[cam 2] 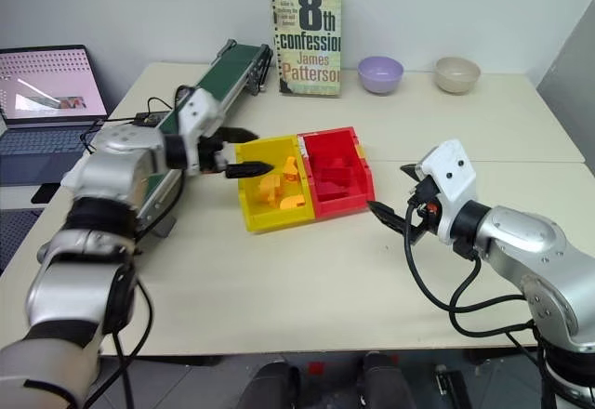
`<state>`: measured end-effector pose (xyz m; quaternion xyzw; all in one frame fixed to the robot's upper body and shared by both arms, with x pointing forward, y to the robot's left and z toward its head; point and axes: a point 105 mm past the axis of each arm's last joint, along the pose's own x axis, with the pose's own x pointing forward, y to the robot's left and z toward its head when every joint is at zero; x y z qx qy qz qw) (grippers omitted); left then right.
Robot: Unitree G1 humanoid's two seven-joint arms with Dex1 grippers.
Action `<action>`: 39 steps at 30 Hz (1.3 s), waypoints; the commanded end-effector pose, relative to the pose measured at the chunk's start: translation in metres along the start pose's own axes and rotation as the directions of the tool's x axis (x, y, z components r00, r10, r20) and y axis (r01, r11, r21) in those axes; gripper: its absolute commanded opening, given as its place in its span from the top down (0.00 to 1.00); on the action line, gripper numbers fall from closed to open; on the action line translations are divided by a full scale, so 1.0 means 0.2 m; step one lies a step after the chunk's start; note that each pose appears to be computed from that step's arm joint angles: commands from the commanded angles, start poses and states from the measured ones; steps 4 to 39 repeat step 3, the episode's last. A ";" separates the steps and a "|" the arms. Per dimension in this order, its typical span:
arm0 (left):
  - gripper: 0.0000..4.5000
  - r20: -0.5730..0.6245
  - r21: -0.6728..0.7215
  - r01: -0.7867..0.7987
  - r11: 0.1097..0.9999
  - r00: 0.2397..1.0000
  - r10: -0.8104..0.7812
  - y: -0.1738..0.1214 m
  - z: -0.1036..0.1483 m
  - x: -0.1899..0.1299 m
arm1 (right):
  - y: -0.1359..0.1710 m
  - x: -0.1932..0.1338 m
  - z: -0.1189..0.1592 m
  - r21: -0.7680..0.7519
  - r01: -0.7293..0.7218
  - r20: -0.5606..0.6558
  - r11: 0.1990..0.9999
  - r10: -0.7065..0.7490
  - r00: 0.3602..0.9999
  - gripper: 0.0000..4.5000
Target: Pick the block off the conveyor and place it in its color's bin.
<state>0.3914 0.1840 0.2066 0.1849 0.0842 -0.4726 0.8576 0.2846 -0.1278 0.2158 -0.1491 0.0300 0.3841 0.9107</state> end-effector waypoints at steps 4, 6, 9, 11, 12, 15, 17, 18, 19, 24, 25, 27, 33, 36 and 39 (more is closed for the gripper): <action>0.02 -0.005 -0.003 -0.022 1.000 1.000 0.022 -0.17 0.04 -0.22 | -0.04 0.02 0.05 -0.040 -0.112 0.029 0.993 0.113 0.993 0.00; 0.02 -0.005 -0.003 -0.022 1.000 1.000 0.022 -0.17 0.04 -0.22 | -0.04 0.02 0.05 -0.040 -0.112 0.029 0.993 0.113 0.993 0.00; 0.02 -0.005 -0.003 -0.022 1.000 1.000 0.022 -0.17 0.04 -0.22 | -0.04 0.02 0.05 -0.040 -0.112 0.029 0.993 0.113 0.993 0.00; 0.02 -0.005 -0.003 -0.022 1.000 1.000 0.022 -0.17 0.04 -0.22 | -0.04 0.02 0.05 -0.040 -0.112 0.029 0.993 0.113 0.993 0.00; 0.02 -0.005 -0.003 -0.022 1.000 1.000 0.022 -0.17 0.04 -0.22 | -0.04 0.02 0.05 -0.040 -0.112 0.029 0.993 0.113 0.993 0.00; 0.02 -0.005 -0.003 -0.022 1.000 1.000 0.022 -0.17 0.04 -0.22 | -0.04 0.02 0.05 -0.040 -0.112 0.029 0.993 0.113 0.993 0.00; 0.02 -0.005 -0.003 -0.022 1.000 1.000 0.022 -0.17 0.04 -0.22 | -0.04 0.02 0.05 -0.040 -0.112 0.029 0.993 0.113 0.993 0.00; 0.02 -0.005 -0.003 -0.022 1.000 1.000 0.022 -0.17 0.04 -0.22 | -0.04 0.02 0.05 -0.040 -0.112 0.029 0.993 0.113 0.993 0.00; 0.02 -0.005 -0.003 -0.022 1.000 1.000 0.022 -0.17 0.04 -0.22 | -0.04 0.02 0.05 -0.040 -0.112 0.029 0.993 0.113 0.993 0.00; 0.02 -0.005 -0.003 -0.022 1.000 1.000 0.022 -0.17 0.04 -0.22 | -0.04 0.02 0.05 -0.040 -0.112 0.029 0.993 0.113 0.993 0.00; 0.02 -0.005 -0.003 -0.022 1.000 1.000 0.022 -0.17 0.04 -0.22 | -0.04 0.02 0.05 -0.040 -0.112 0.029 0.993 0.113 0.993 0.00; 0.02 -0.005 -0.003 -0.022 1.000 1.000 0.022 -0.17 0.04 -0.22 | -0.04 0.02 0.05 -0.040 -0.112 0.029 0.993 0.113 0.993 0.00; 0.02 -0.005 -0.003 -0.022 1.000 1.000 0.022 -0.17 0.04 -0.22 | -0.04 0.02 0.05 -0.040 -0.112 0.029 0.993 0.113 0.993 0.00; 0.02 -0.005 -0.003 -0.022 1.000 1.000 0.022 -0.17 0.04 -0.22 | -0.04 0.02 0.05 -0.040 -0.112 0.029 0.993 0.113 0.993 0.00; 0.02 -0.005 -0.003 -0.022 1.000 1.000 0.022 -0.17 0.04 -0.22 | -0.04 0.02 0.05 -0.040 -0.112 0.029 0.993 0.113 0.993 0.00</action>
